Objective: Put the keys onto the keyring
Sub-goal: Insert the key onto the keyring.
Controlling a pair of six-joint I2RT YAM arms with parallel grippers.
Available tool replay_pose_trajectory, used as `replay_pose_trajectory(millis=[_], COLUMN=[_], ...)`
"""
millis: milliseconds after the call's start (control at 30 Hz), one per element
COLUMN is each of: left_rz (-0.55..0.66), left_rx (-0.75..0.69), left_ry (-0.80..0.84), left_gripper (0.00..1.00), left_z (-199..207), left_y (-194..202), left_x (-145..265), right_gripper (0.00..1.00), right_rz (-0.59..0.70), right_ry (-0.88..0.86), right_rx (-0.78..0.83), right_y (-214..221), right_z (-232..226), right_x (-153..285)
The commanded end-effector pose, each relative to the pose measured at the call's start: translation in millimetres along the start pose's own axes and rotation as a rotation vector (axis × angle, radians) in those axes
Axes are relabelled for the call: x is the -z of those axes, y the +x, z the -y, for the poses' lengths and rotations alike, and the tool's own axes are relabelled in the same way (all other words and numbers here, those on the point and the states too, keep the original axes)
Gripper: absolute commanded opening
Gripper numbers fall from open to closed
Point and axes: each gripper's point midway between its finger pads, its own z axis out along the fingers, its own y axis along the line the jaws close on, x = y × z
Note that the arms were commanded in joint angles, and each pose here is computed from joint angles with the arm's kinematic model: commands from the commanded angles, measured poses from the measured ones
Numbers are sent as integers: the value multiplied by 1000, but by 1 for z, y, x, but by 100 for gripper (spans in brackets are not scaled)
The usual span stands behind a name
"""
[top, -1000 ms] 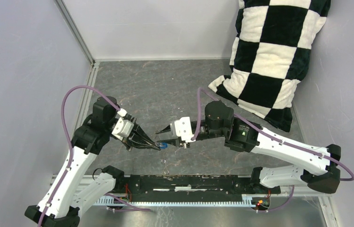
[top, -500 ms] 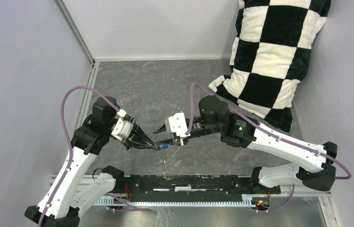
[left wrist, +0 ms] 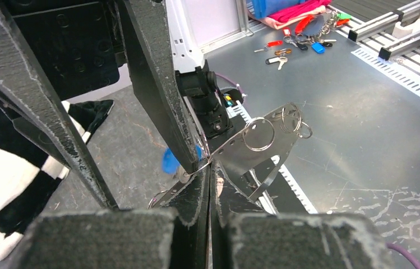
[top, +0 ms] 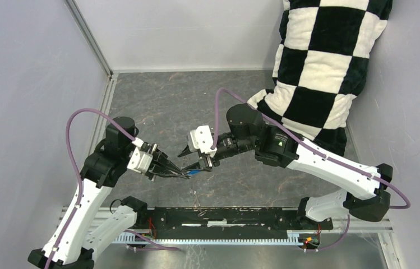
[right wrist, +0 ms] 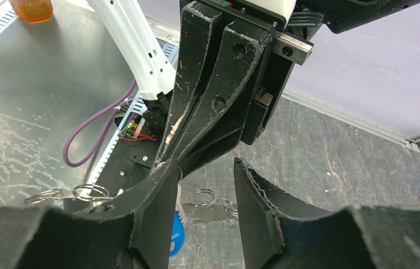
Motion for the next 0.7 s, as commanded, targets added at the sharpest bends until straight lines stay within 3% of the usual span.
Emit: replay_pose_trajectory(millis=[0, 400, 500, 667], left_rz=[48, 42, 43, 46], left_rx=[-97, -183, -181, -163], left_ry=[50, 35, 30, 20], left_gripper=[2, 2, 2, 2], left_z=[4, -8, -11, -16], left_y=[-16, -26, -28, -30], left_x=[-2, 0, 0, 3], right_gripper=[49, 56, 66, 65], right_rz=[40, 60, 69, 73], right_ry=[38, 89, 167, 202], right_rx=[3, 6, 17, 38], right_y=[-24, -48, -58, -59], right_z=[11, 27, 39, 33], right_x=[6, 17, 34, 57])
